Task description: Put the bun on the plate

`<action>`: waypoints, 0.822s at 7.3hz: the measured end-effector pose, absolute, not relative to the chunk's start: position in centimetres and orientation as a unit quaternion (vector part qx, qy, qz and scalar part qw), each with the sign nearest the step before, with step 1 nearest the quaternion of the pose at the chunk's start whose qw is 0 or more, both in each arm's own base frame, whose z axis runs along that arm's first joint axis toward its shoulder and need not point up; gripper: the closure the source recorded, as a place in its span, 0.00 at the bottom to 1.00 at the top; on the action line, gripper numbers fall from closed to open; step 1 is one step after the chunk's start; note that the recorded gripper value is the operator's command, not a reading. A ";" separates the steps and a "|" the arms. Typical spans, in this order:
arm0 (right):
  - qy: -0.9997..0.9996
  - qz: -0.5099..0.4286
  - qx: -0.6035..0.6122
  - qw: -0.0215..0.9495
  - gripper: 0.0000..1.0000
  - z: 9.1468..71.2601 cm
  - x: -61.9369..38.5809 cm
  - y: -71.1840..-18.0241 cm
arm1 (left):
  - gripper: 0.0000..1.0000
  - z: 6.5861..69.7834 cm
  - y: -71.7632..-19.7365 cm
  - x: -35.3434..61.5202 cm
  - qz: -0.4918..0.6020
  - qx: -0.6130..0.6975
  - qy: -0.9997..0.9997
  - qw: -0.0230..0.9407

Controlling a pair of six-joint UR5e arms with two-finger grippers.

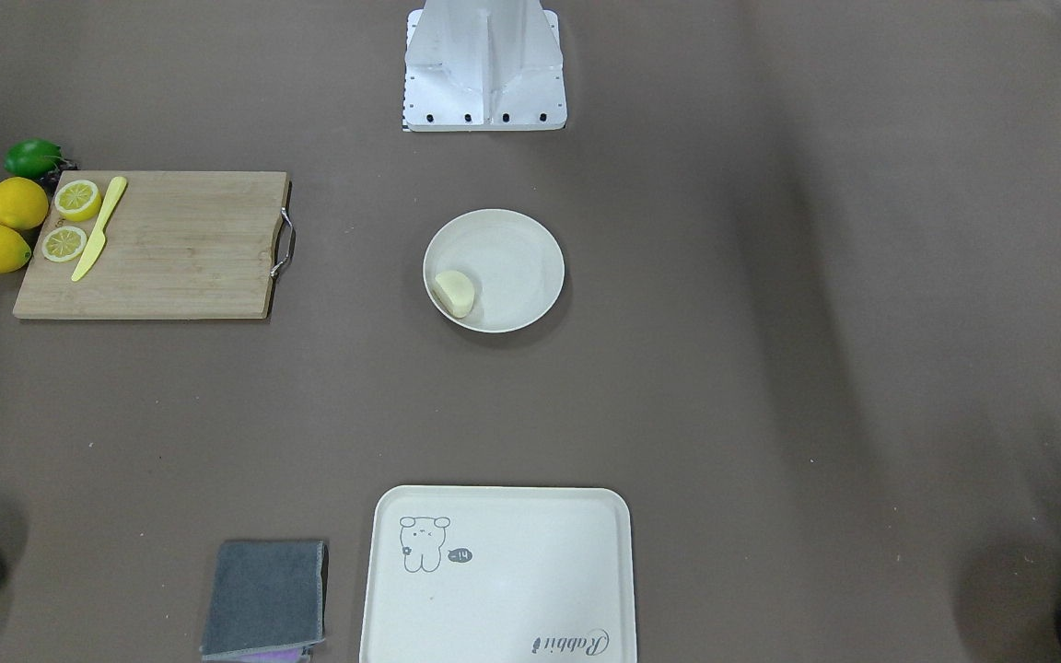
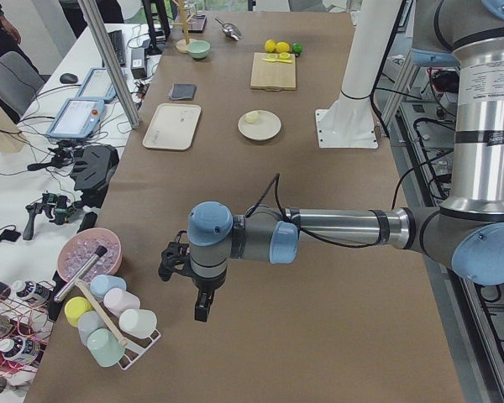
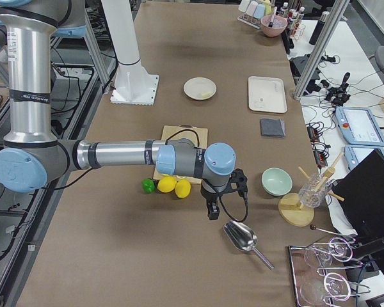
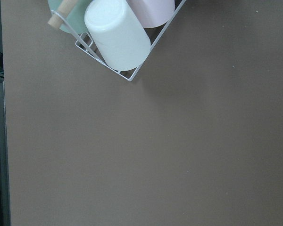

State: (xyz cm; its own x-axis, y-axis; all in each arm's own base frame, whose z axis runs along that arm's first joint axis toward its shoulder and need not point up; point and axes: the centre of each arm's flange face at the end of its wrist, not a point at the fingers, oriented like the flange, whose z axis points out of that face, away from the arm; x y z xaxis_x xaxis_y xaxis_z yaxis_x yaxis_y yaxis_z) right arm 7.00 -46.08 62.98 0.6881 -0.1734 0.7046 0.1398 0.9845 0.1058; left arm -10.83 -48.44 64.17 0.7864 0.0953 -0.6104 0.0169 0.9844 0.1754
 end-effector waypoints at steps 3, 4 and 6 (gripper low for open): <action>-0.386 -0.079 0.022 0.919 0.00 62.9 7.2 -46.2 | 0.02 62.4 -49.3 -9.0 0.023 0.090 0.328 0.940; -0.386 -0.079 0.023 0.919 0.00 62.7 7.2 -46.3 | 0.02 62.5 -49.3 -8.9 0.025 0.089 0.329 0.940; -0.388 -0.075 0.023 0.918 0.00 62.5 7.2 -46.5 | 0.02 62.6 -49.1 -8.8 0.027 0.089 0.328 0.940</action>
State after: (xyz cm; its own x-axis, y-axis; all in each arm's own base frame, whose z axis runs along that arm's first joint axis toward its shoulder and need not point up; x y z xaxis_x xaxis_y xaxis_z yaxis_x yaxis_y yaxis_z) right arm 7.18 -46.50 62.51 0.6873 -0.1565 0.7094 0.1201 0.9876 0.1015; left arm -8.80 -49.08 62.62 0.7828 0.1085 -0.6127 0.0079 0.9829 0.1842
